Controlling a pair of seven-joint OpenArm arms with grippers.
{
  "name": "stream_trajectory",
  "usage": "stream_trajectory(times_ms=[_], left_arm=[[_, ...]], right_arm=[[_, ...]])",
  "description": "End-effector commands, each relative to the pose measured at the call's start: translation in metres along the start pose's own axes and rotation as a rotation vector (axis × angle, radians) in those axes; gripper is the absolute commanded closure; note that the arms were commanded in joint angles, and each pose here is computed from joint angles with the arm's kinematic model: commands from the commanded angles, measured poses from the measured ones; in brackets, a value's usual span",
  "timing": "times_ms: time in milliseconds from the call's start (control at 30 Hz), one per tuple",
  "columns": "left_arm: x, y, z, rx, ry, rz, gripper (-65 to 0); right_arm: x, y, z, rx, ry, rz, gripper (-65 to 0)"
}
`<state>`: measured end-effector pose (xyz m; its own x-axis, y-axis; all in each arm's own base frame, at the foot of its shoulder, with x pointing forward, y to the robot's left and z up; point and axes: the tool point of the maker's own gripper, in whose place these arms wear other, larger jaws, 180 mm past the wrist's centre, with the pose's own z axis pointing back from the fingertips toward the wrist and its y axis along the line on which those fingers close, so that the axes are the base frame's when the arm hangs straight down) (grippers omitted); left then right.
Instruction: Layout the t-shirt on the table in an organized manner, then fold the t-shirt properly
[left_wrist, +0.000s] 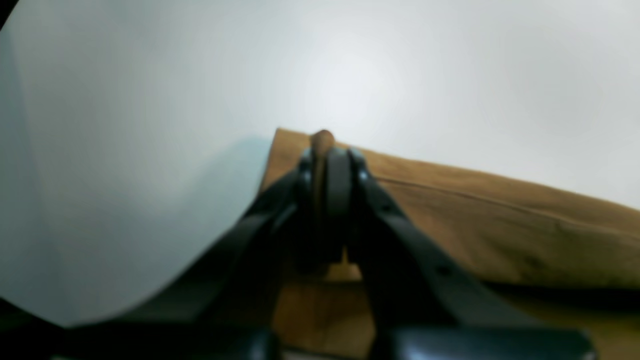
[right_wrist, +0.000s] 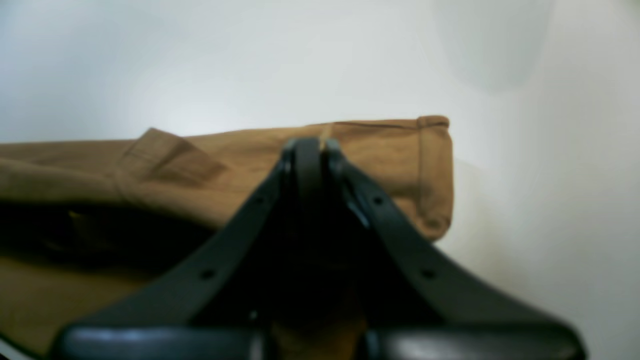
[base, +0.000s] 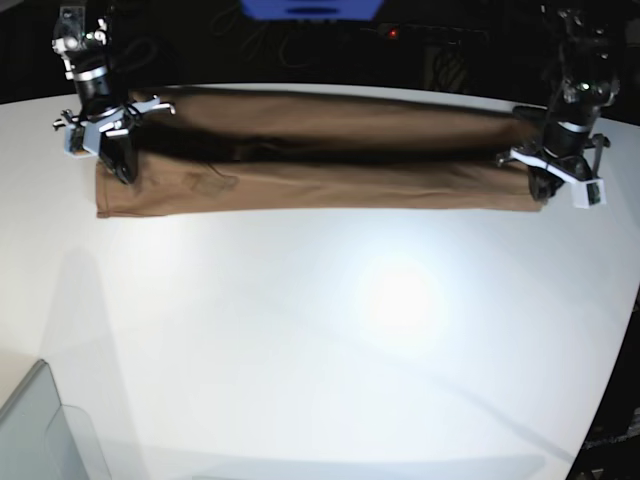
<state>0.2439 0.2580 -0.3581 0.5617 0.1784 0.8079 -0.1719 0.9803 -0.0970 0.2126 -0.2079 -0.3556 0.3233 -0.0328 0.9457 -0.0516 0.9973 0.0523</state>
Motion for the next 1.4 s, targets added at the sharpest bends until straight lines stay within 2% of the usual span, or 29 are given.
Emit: stream_trajectory(times_ms=[0, 400, 600, 900, 967, 1133, 1233, 1367], left_arm=[[0.015, 0.004, 0.003, 0.008, -0.046, -0.015, 0.0], [-0.001, 0.026, -0.002, 0.062, 0.001, 0.0, 0.0], [-0.027, 0.039, -0.009, 0.093, 0.067, 0.022, 0.0], [-0.052, 0.053, -0.021, 0.124, 0.138, 0.061, -0.5], [-0.052, 0.053, -0.021, 0.125, 0.139, 0.061, -4.4], [-0.054, 0.055, -0.02, 0.133, 0.142, 0.062, -23.7], [-0.053, 0.054, -0.016, 0.127, 0.142, 0.057, -26.8], [-0.047, 0.063, -0.008, 0.151, 0.175, 0.074, -27.1]], right_arm=[[0.014, -0.002, 0.004, 0.003, -0.061, 0.007, 0.0], [-0.014, 0.005, 0.026, 0.003, -0.003, -0.022, 0.0], [-0.05, 0.011, 0.028, 0.002, 0.079, -0.068, 0.0], [-0.065, 0.011, 0.017, 0.002, 0.104, -0.085, 0.0], [-0.069, 0.01, 0.018, -0.001, 0.115, -0.086, 0.0], [-0.069, 0.01, 0.016, -0.002, 0.113, -0.089, 0.0], [-0.069, 0.01, 0.017, -0.002, 0.114, -0.09, 0.0], [-0.068, 0.011, 0.016, -0.002, 0.111, -0.09, 0.0]])
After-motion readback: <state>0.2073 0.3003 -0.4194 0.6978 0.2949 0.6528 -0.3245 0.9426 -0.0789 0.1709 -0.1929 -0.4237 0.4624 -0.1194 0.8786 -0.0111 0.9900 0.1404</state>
